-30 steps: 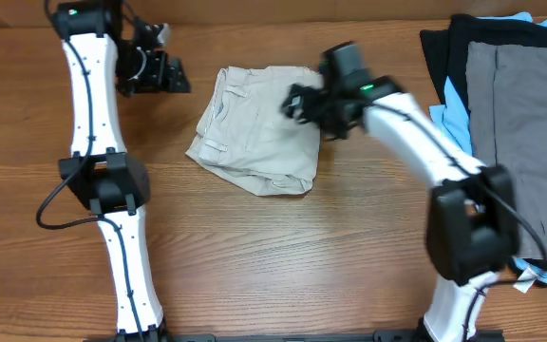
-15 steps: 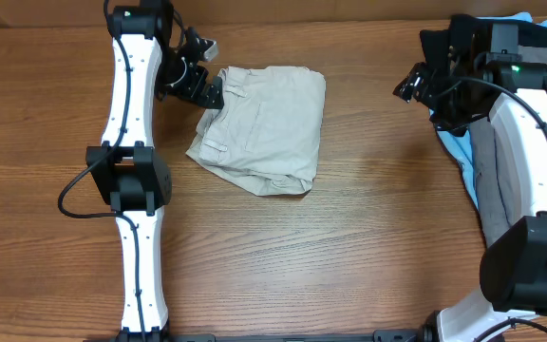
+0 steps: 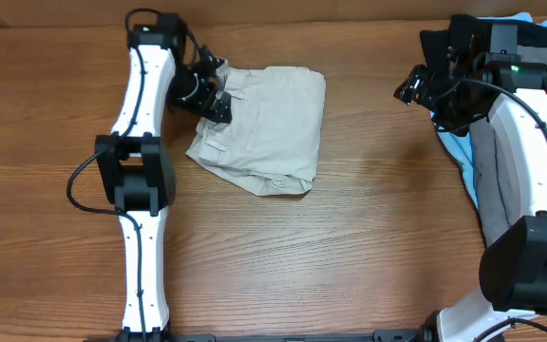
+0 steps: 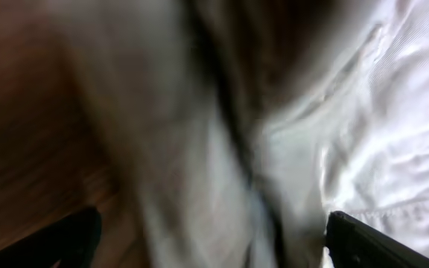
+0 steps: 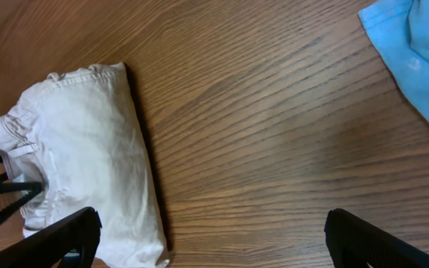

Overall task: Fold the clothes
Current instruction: 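Grasp the folded shorts' left edge with the left gripper, then drag the folded shorts to the upper left table corner with left gripper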

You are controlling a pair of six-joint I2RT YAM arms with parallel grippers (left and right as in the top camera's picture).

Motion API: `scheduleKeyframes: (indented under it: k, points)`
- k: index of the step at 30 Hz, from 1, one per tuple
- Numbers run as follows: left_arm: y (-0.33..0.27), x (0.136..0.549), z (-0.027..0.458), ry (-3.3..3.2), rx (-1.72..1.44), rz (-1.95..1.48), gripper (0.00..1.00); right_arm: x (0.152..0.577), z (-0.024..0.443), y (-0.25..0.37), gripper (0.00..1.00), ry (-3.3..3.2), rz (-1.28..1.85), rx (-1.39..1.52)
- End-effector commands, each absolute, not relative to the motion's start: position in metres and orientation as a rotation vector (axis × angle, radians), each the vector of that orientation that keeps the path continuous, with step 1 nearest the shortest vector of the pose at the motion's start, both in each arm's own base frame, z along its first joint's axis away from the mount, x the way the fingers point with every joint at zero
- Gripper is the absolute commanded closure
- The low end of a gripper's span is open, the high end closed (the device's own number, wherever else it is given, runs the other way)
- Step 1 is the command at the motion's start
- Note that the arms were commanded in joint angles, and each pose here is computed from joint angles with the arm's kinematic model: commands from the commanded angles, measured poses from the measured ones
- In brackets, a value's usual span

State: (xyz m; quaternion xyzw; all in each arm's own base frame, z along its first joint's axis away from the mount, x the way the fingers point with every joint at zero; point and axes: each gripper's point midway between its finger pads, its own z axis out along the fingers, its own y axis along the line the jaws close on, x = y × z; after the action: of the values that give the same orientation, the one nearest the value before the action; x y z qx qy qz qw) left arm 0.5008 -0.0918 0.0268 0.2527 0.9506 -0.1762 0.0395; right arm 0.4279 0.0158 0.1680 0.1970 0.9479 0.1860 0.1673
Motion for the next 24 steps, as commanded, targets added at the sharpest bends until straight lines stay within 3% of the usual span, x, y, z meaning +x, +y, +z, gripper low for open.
scheduleKeyframes:
  k: [1, 5, 7, 9, 10, 15, 24]
  points:
    - [-0.109, 0.487, 0.018, 2.917, 0.857, -0.591, 0.04, 0.43, 0.174, 0.013, 0.0, 2.681, 0.502, 0.543]
    - [-0.115, 0.476, 0.006, 2.951, 0.876, -0.611, 0.15, 0.43, 0.174, 0.012, 0.0, 2.681, 0.5, 0.544]
    - [-0.116, 0.473, 0.002, 2.962, 0.877, -0.616, 0.41, 0.43, 0.174, 0.012, 0.0, 2.681, 0.5, 0.543]
    - [-0.115, 0.471, -0.001, 2.986, 0.844, -0.616, 0.89, 0.43, 0.174, 0.012, 0.0, 2.681, 0.501, 0.543]
    - [-0.115, 0.471, -0.001, 2.999, 0.819, -0.617, 0.96, 0.43, 0.174, 0.012, 0.0, 2.681, 0.5, 0.543]
    - [-0.108, 0.48, -0.002, 3.052, 0.569, -0.602, 0.96, 0.43, 0.173, 0.011, 0.0, 2.682, 0.49, 0.546]
    - [-0.023, 0.525, -0.003, 3.004, -0.399, -0.557, 0.96, 0.428, 0.172, 0.011, 0.0, 2.69, 0.486, 0.55]
